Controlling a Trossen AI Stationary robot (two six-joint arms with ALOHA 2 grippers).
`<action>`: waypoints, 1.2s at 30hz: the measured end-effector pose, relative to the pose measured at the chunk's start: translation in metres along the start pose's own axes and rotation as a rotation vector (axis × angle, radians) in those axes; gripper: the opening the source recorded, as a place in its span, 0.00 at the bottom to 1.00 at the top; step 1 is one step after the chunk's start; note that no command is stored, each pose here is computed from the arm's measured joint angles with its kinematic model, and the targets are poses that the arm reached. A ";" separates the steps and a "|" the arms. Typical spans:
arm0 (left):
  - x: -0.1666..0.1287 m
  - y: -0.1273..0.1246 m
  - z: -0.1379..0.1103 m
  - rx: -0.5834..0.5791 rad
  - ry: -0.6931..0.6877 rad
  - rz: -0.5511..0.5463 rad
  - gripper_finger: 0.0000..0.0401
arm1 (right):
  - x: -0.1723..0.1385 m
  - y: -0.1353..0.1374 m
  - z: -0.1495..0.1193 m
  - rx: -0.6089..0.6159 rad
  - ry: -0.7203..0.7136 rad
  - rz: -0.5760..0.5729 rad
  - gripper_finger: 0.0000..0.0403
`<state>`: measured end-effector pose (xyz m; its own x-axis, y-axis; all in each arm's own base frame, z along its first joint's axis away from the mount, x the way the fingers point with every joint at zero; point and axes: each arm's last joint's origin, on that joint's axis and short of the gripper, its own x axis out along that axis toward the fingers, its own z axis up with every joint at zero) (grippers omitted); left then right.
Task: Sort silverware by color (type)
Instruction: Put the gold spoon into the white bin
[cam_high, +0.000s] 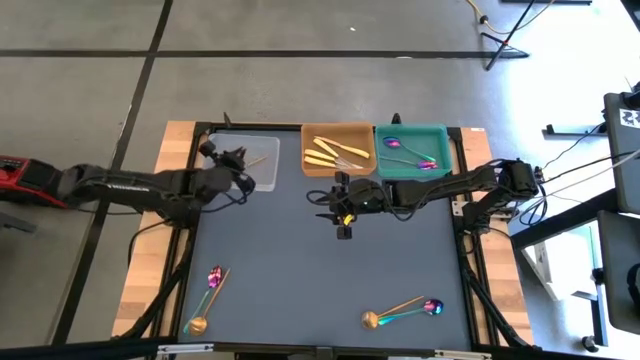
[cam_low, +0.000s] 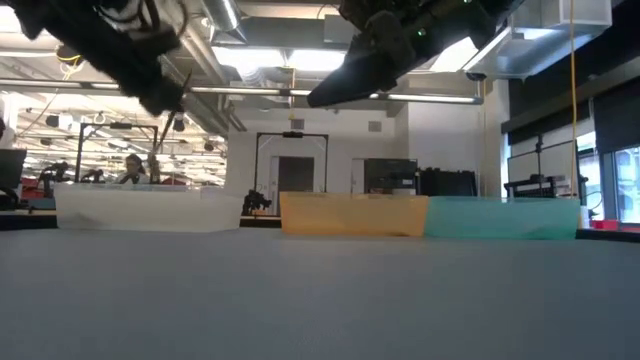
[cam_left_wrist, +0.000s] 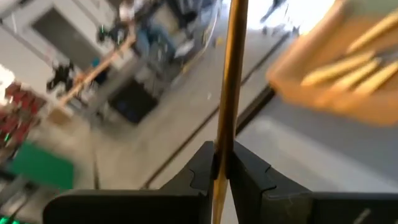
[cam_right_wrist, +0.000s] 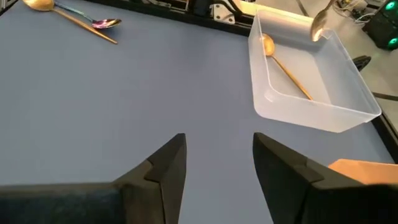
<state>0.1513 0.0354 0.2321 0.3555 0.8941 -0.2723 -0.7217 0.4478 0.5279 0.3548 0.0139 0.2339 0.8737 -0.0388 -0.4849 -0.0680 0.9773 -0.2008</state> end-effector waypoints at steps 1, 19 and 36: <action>0.004 0.001 -0.004 0.005 0.035 0.007 0.07 | 0.000 0.000 0.000 -0.001 0.003 0.001 0.43; 0.054 -0.008 -0.036 0.088 0.394 -0.019 0.17 | 0.000 0.000 -0.002 -0.004 0.018 0.004 0.43; 0.036 -0.026 -0.019 -0.045 0.245 -0.289 0.29 | 0.000 0.001 -0.003 0.023 0.033 0.006 0.43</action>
<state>0.1721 0.0557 0.1931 0.3998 0.6996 -0.5923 -0.6395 0.6758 0.3666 0.3532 0.0138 0.2309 0.8570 -0.0392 -0.5138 -0.0618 0.9821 -0.1779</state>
